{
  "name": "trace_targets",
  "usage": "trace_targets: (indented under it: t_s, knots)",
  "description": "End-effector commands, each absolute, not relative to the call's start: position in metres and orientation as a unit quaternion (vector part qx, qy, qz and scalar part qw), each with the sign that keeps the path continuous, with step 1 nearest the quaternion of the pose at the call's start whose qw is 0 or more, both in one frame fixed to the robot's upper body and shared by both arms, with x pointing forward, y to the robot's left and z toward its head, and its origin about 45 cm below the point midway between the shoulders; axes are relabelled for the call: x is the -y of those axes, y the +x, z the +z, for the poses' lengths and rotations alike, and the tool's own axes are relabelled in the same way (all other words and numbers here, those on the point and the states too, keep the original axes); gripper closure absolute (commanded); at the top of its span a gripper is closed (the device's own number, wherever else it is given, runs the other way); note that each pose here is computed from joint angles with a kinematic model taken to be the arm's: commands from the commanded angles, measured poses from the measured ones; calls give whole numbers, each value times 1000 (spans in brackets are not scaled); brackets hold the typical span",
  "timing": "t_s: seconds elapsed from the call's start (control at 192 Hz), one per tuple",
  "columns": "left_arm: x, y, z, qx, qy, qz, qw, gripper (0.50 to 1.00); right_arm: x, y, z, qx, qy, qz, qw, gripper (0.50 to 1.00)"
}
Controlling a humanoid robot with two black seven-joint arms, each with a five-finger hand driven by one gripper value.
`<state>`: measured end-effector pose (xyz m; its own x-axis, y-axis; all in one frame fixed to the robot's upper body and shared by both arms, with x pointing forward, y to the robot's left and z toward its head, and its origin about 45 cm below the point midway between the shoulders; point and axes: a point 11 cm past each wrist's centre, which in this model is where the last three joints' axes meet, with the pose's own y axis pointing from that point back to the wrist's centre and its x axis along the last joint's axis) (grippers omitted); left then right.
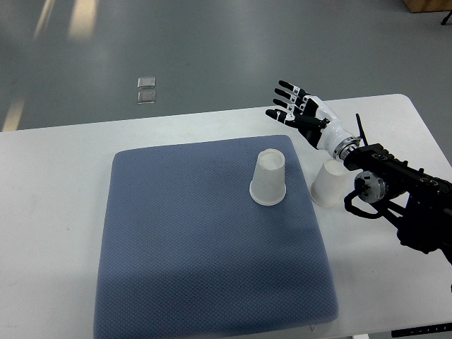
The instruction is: Stack paper cups
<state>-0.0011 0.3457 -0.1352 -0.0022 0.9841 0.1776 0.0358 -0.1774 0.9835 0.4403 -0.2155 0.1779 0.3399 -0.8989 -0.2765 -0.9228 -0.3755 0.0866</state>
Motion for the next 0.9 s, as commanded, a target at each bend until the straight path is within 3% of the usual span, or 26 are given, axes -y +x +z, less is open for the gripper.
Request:
trace_targets:
  t_s: [0.0, 0.894]
  knots:
    - [-345, -1, -135, -464, 550, 534, 445, 500, 215, 441, 179, -557, -818, 139, 43, 576]
    - [-348, -2, -135, -462, 552, 537, 440, 500, 218, 444, 186, -557, -817, 138, 57, 576]
